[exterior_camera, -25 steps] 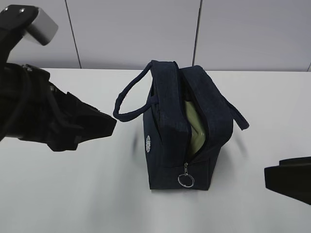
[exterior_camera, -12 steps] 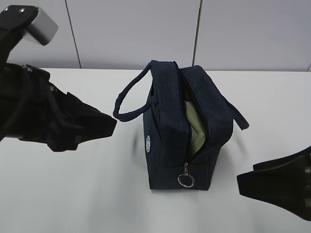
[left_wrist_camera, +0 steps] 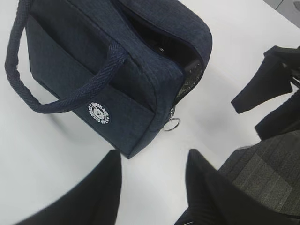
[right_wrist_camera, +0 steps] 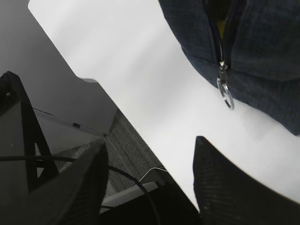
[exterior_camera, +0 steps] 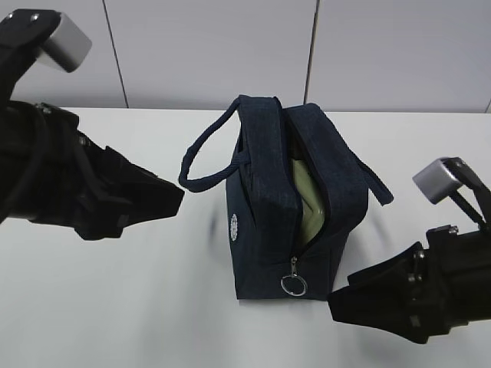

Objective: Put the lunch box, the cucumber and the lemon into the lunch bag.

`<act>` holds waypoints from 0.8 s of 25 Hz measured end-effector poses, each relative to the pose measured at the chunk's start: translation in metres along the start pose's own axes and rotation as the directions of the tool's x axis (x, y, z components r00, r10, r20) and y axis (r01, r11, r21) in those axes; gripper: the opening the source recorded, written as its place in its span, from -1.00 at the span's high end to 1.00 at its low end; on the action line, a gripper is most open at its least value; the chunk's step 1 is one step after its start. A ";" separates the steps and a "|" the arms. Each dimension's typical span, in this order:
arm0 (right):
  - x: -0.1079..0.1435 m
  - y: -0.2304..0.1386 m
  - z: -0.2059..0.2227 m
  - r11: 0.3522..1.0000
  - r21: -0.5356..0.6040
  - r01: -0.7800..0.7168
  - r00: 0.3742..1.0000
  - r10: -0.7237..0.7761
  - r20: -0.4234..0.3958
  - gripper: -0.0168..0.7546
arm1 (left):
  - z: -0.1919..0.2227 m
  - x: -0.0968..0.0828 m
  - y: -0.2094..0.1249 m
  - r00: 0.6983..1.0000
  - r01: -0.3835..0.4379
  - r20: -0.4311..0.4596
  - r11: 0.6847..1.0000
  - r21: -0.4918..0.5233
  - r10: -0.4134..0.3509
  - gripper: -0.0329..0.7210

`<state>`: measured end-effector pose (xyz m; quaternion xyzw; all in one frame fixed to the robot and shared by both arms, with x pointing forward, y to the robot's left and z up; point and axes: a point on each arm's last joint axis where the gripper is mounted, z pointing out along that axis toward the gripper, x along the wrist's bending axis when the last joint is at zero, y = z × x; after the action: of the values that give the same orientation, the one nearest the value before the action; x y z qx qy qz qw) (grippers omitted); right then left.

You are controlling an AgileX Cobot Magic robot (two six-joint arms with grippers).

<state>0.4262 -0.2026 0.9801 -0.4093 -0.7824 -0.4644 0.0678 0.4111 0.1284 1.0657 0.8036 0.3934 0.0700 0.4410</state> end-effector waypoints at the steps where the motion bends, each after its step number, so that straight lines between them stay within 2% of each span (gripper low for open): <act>1: -0.003 0.001 0.003 1.000 -0.009 0.003 1.000 -0.003 -0.005 -0.17 | 0.000 0.000 0.000 1.000 0.000 0.000 1.000 0.000 0.000 0.10; 9: -0.021 -0.001 0.020 0.998 -0.032 0.051 0.999 -0.051 -0.005 -0.17 | 0.000 0.000 0.000 1.000 0.001 0.001 1.000 0.000 -0.001 0.13; 20: -0.039 0.006 0.052 0.994 0.043 0.103 0.993 -0.105 0.055 -0.17 | 0.000 0.000 0.000 1.000 0.001 0.001 1.000 0.002 -0.001 0.13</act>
<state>0.4701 -0.1826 0.9359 -0.3797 -0.8135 -0.4395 0.0291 0.4109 0.1284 1.0656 0.8038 0.3938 0.0688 0.4406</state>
